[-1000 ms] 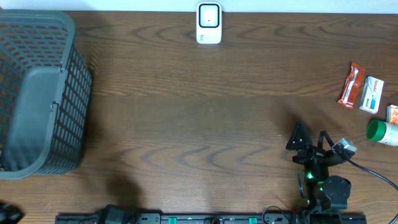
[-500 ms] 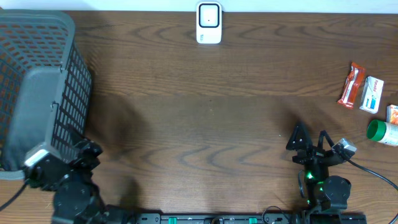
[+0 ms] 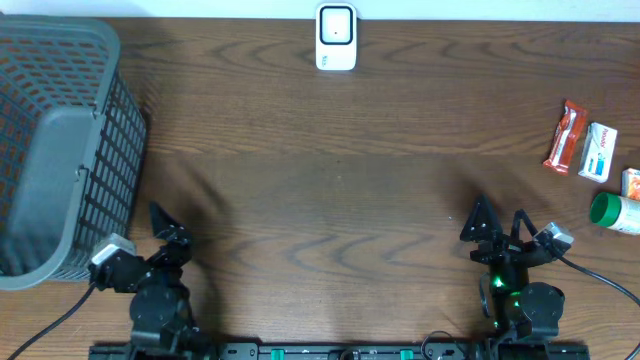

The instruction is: Scan the item barcode

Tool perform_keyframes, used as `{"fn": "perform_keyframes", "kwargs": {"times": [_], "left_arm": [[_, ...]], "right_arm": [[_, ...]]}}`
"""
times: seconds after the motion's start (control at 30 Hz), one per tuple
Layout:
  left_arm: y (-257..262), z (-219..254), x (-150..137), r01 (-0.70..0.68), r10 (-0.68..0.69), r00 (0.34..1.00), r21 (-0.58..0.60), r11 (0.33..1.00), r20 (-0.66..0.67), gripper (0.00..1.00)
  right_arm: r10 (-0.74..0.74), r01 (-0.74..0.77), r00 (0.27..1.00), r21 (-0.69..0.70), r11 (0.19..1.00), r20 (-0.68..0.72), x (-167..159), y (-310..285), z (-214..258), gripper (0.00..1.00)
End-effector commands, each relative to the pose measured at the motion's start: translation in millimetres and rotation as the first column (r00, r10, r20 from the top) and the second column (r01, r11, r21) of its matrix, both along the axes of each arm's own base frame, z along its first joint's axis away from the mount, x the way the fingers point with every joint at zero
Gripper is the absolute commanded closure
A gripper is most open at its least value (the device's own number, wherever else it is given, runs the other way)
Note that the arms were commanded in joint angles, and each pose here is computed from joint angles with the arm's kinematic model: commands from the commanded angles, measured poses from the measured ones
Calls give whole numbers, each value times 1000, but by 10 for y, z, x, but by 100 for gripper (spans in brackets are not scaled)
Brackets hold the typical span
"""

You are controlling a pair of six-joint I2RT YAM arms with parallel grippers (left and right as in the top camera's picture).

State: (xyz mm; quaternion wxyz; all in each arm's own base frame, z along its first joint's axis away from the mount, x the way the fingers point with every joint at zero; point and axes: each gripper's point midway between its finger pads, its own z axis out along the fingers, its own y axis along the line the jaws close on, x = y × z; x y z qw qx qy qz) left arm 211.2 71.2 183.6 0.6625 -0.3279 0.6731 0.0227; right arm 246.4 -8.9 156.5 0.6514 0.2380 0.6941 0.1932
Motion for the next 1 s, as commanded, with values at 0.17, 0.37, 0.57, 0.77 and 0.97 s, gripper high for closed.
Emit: {"fn": "perform_keyframes", "kwargs": {"times": [0.17, 0.37, 0.57, 0.77, 0.97], "left_arm": [[-90, 461, 54, 68, -45, 970, -87, 994, 239, 9], [-360, 751, 116, 233, -216, 919, -14, 972, 330, 9], [-521, 385, 187, 317, -333, 941, 177, 932, 69, 9], [-414, -126, 141, 292, -273, 952, 147, 945, -136, 9], [-430, -451, 192, 295, -276, 947, 102, 950, -168, 8]], "right_arm": [[2, -2, 1000, -12, 1000, -3, 0, 9, -9, 1], [2, -2, 1000, -12, 1000, -3, 0, 9, -9, 1], [2, -2, 1000, -12, 1000, -3, 0, 9, -9, 1], [2, -2, 1000, -12, 1000, -3, 0, 9, -9, 1], [2, -2, 1000, -12, 1000, -3, 0, 9, -9, 1]]}}
